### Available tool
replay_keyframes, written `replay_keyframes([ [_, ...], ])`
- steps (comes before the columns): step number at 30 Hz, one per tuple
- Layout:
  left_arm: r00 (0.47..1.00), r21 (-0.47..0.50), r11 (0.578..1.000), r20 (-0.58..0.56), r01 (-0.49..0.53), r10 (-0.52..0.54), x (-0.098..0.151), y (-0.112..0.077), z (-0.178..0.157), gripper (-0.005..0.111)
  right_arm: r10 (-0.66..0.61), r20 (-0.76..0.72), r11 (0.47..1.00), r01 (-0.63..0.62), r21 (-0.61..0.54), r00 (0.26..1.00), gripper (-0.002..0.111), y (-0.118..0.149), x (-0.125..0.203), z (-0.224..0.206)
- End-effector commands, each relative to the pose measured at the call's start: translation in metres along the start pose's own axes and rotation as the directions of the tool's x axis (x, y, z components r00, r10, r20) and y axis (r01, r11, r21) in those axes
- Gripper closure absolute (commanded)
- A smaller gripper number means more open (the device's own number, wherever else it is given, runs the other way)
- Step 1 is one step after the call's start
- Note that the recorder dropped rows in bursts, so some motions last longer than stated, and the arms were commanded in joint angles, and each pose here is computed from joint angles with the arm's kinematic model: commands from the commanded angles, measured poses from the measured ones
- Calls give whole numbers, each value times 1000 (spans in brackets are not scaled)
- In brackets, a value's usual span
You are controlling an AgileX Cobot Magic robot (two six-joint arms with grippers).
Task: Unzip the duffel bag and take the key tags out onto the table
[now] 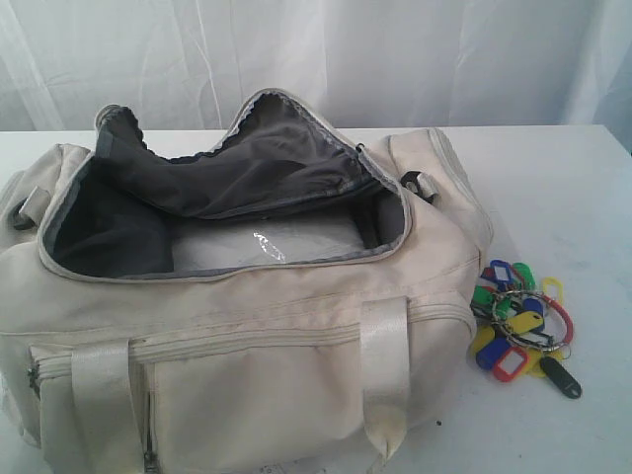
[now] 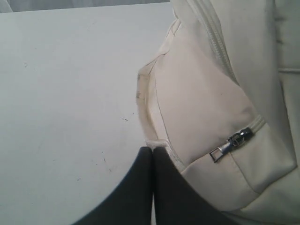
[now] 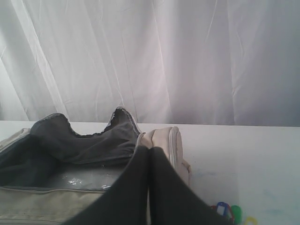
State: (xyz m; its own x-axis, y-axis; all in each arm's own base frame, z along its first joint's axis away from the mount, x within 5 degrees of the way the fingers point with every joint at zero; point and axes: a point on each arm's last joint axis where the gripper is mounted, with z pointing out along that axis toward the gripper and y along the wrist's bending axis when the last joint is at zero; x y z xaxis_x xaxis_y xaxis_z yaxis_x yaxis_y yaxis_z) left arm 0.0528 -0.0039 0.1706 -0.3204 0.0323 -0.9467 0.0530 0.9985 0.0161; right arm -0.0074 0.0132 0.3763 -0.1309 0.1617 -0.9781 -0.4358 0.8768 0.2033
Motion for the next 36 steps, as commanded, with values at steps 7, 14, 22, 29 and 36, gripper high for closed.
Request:
replay_keyframes([
  [7, 1000, 0, 1000, 7, 10, -10, 1, 0, 0, 107, -23, -138, 996, 34, 80, 990, 108, -22, 56, 35],
  [14, 1000, 0, 1000, 7, 10, -10, 1, 0, 0, 107, -14, -86, 994, 22, 103, 996, 108, -36, 102, 48],
  [22, 1000, 0, 1000, 7, 7, -7, 1, 0, 0, 107, -4, -222, 989, 37, 143, 975, 108, -56, 179, 60],
  [29, 1000, 0, 1000, 7, 7, -7, 1, 0, 0, 107, -130, -114, 971, 150, 185, 985, 108, -62, 175, 63],
  [36, 1000, 0, 1000, 7, 7, -7, 1, 0, 0, 107, -170, -173, 945, 210, 252, 970, 108, -67, 178, 61],
])
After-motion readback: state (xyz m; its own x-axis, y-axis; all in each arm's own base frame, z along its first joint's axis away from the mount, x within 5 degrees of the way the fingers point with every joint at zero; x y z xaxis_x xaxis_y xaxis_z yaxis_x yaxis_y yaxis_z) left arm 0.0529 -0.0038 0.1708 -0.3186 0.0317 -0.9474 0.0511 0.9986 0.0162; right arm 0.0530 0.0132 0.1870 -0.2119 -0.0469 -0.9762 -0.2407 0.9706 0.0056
